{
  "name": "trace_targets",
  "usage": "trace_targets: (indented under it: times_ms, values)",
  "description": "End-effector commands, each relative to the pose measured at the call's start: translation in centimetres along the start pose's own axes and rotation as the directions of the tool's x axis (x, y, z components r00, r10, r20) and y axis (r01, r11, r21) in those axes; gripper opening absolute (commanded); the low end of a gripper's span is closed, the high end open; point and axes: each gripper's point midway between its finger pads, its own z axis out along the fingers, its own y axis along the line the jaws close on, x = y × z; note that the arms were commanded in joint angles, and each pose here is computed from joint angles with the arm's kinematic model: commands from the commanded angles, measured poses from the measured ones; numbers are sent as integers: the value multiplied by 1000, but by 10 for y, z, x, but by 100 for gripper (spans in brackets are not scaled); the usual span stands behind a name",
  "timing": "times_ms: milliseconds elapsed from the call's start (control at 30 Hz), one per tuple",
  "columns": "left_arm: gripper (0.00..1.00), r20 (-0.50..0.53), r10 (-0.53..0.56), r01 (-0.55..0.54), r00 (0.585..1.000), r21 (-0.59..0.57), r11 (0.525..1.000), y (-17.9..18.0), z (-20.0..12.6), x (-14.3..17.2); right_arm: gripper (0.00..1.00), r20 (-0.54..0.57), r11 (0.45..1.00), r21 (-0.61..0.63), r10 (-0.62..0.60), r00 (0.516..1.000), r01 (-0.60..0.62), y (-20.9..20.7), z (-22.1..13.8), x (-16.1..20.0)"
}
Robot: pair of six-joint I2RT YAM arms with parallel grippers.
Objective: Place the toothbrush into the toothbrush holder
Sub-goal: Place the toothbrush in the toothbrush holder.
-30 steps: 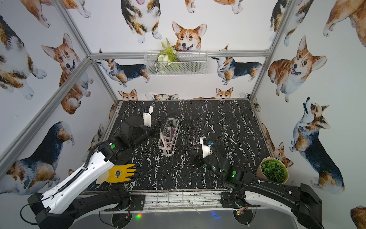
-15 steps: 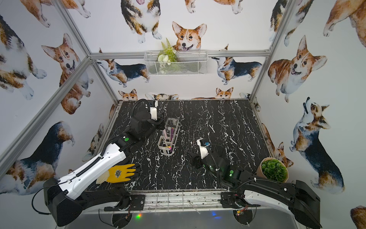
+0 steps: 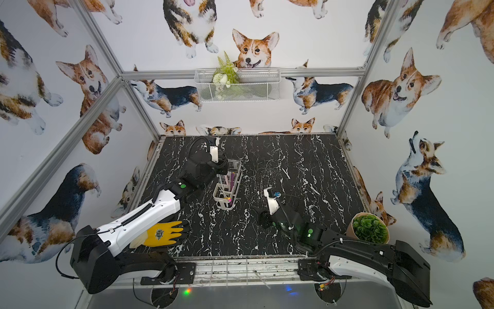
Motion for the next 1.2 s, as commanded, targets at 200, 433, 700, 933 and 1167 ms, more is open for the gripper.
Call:
trace_targets:
  times_ms: [200, 433, 700, 933, 1167]
  values:
    - [0, -11, 16, -16, 1000, -2, 1000, 0, 14, 22, 71, 25, 1000, 8, 21, 999, -21, -3, -1, -2]
    - [0, 0, 28, -28, 1000, -12, 1000, 6, 1, 15, 70, 33, 999, 14, 29, 999, -30, -5, -3, -2]
    - [0, 87, 11, -14, 996, 30, 999, 3, -32, -30, 70, 29, 1000, 6, 30, 999, -30, -2, 0, -3]
    - [0, 96, 25, -27, 995, 24, 999, 3, -32, -35, 70, 32, 999, 3, 33, 999, -33, -1, 1, -5]
    - [0, 48, 19, -20, 999, 20, 1000, 2, -16, -8, 70, 28, 999, 11, 30, 999, -31, -3, 0, -3]
